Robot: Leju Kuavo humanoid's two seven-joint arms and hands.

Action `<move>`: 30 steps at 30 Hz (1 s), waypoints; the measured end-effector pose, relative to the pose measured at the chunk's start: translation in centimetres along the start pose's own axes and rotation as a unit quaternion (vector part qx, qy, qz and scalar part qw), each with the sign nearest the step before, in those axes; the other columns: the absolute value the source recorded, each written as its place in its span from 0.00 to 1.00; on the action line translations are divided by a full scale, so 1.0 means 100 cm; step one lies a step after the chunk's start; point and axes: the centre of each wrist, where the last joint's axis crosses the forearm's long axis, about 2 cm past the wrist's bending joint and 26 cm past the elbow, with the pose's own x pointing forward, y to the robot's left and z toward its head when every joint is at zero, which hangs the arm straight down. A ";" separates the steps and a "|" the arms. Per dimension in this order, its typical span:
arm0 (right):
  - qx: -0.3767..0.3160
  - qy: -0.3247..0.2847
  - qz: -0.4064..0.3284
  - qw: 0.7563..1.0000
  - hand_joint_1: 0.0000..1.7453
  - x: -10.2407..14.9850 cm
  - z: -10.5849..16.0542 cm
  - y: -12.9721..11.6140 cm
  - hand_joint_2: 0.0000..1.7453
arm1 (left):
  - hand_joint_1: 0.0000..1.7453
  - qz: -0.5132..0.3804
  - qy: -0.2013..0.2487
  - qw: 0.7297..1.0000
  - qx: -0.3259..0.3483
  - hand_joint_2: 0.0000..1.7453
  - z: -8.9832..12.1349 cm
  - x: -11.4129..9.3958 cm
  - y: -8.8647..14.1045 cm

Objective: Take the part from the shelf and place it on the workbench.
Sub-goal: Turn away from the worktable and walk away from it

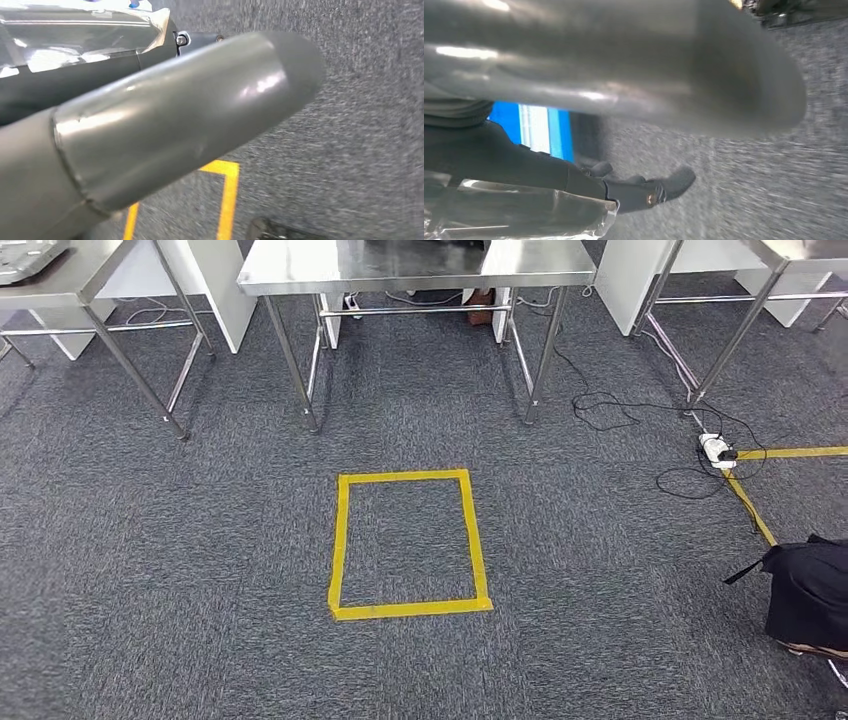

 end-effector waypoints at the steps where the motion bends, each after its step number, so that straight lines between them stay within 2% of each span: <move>1: 0.001 0.002 0.002 1.000 0.00 0.000 0.001 0.001 0.00 | 0.00 -0.015 0.000 1.000 0.002 0.00 0.000 0.000 0.000; 7: 0.009 0.004 0.022 1.000 0.00 0.000 0.003 0.006 0.00 | 0.00 -0.087 -0.005 0.996 0.014 0.00 -0.002 -0.002 0.003; 21: 0.016 -0.004 0.015 1.000 0.00 0.003 0.004 0.005 0.00 | 0.00 -0.119 -0.012 0.992 0.025 0.00 -0.001 -0.002 0.002; 26: 0.013 -0.051 0.012 0.999 0.00 0.006 0.004 0.004 0.00 | 0.00 -0.113 -0.054 0.992 0.034 0.00 -0.001 0.001 0.004; 30: -0.005 -0.050 0.015 0.999 0.00 0.010 0.006 0.004 0.00 | 0.00 -0.127 -0.058 0.989 0.048 0.00 -0.002 0.009 0.005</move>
